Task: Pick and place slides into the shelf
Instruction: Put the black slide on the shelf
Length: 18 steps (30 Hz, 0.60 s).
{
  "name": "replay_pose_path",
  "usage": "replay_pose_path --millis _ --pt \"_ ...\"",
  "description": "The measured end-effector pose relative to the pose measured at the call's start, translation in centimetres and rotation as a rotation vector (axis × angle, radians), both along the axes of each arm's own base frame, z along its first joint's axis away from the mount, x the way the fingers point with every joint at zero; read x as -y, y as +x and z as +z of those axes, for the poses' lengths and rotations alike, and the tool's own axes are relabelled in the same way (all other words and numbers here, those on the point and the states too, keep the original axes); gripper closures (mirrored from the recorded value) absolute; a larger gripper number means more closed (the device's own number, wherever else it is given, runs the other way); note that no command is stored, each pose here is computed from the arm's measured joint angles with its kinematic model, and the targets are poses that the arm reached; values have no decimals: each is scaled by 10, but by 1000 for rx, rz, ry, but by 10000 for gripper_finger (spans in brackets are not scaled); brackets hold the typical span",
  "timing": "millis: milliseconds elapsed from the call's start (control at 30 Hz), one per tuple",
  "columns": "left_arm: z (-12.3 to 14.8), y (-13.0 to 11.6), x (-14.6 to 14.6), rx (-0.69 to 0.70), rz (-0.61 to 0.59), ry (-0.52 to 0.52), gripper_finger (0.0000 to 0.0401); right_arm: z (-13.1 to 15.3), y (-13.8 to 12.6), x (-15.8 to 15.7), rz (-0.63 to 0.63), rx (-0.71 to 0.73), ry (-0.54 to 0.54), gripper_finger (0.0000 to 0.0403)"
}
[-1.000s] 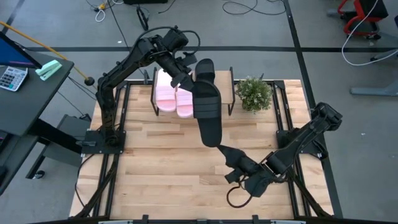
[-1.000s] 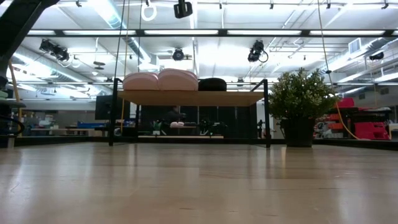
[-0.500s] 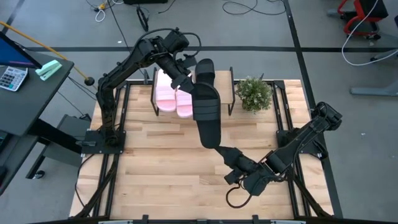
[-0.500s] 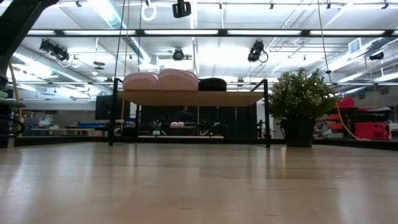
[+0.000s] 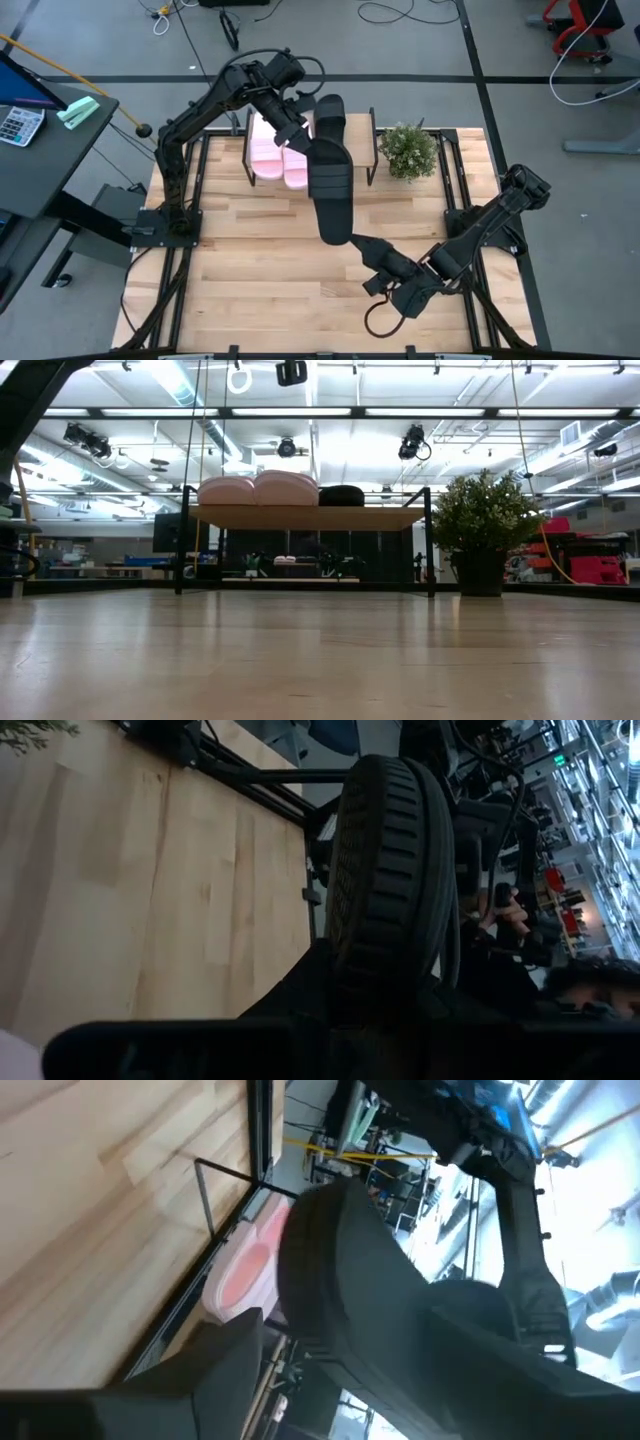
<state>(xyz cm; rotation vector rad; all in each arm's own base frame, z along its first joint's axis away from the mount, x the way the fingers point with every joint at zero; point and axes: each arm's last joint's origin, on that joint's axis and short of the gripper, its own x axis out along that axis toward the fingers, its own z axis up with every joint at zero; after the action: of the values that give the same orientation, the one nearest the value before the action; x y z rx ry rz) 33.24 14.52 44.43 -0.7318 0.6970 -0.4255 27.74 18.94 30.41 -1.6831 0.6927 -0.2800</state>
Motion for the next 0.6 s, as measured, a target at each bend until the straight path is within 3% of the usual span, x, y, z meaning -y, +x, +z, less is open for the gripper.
replay_pose_path --millis 267,600 --pt "1 4 5 27 -18 16 342 -2 11 11 22 -13 82 141" --pt "4 7 6 66 -26 45 342 -14 27 23 -19 -44 61 159"
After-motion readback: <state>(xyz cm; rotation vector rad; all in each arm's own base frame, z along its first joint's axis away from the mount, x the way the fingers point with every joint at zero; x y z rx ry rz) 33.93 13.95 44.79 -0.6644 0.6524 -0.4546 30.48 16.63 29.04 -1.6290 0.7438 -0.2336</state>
